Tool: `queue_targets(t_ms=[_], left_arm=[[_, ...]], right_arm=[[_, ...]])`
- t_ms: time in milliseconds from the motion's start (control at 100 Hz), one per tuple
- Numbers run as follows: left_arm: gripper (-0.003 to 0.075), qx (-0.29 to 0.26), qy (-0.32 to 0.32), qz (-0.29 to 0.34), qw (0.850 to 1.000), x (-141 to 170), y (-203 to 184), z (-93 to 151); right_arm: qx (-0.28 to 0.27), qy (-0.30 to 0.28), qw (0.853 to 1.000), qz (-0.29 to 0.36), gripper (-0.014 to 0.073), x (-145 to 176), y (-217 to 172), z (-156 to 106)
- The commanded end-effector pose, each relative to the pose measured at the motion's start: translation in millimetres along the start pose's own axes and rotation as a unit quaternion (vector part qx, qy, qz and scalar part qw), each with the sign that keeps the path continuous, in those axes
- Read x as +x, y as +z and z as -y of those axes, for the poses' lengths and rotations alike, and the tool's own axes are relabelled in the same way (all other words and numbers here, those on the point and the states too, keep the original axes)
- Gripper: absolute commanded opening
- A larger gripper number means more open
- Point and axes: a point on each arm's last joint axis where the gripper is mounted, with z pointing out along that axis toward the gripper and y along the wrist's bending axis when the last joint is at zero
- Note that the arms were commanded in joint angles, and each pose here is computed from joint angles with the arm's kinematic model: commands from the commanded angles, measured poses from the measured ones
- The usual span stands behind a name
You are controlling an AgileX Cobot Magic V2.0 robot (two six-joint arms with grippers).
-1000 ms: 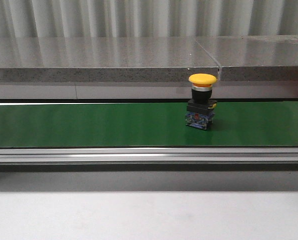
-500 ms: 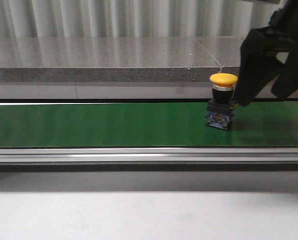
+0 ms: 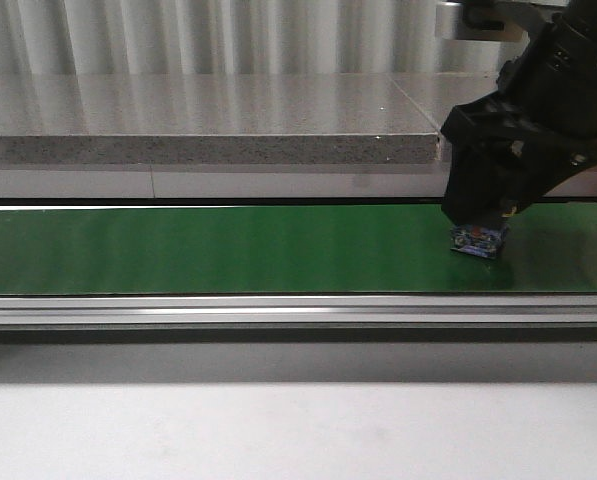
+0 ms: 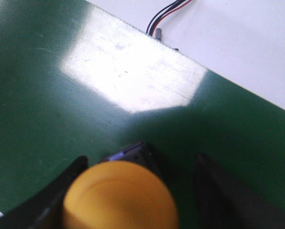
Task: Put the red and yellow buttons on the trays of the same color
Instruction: 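Grasp the yellow button at the belt's end with the right gripper, then lower the yellow button onto the yellow tray and open the right gripper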
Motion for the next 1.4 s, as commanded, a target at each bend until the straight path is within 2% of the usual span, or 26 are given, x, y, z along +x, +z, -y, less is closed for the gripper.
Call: queue_targets(t_ms=[0, 100, 190, 280, 400, 610, 700, 770, 950, 1070, 1140, 1230, 1390], left_arm=[[-0.002, 0.006, -0.005, 0.049, 0.999, -15, -2, 1], [-0.002, 0.006, -0.005, 0.049, 0.999, -15, -2, 1], [-0.002, 0.006, -0.005, 0.049, 0.999, -15, -2, 1], [-0.002, 0.006, -0.005, 0.049, 0.999, -15, -2, 1], [-0.002, 0.006, -0.005, 0.049, 0.999, -15, -2, 1], [-0.002, 0.006, -0.006, 0.049, 0.999, -15, -2, 1], [-0.002, 0.006, -0.006, 0.049, 0.999, -15, -2, 1], [-0.002, 0.006, -0.006, 0.049, 0.999, -15, -2, 1], [-0.002, 0.006, -0.006, 0.049, 0.999, -15, -2, 1], [-0.002, 0.006, -0.006, 0.049, 0.999, -15, -2, 1], [-0.002, 0.006, -0.006, 0.049, 0.999, -15, -2, 1], [-0.002, 0.006, -0.006, 0.049, 0.999, -15, -2, 1], [-0.002, 0.006, -0.006, 0.049, 0.999, -15, -2, 1]], right_arm=[[0.004, -0.005, 0.999, 0.045, 0.0301, -12, -17, -2], [-0.001, -0.005, 1.0, 0.031, 0.0108, -9, -17, -3], [-0.006, -0.005, 1.0, 0.017, 0.0028, -7, -17, -4], [-0.007, 0.002, 1.0, 0.015, 0.0022, -6, -21, -3], [0.006, 0.042, 0.999, 0.034, 0.0022, -6, -38, 5], [0.074, 0.13, 0.987, 0.058, 0.0022, 9, -88, 47], [0.12, 0.176, 0.975, 0.062, 0.0022, 22, -110, 72], [0.156, 0.22, 0.961, 0.067, 0.0022, 34, -126, 95], [0.217, 0.33, 0.914, 0.091, 0.0022, 63, -148, 144], [0.247, 0.374, 0.887, 0.11, 0.0022, 78, -156, 169], [0.257, 0.392, 0.876, 0.113, 0.0022, 84, -155, 180], [0.259, 0.406, 0.87, 0.105, 0.0022, 90, -149, 190], [0.257, 0.415, 0.868, 0.09, 0.0022, 94, -130, 205]])
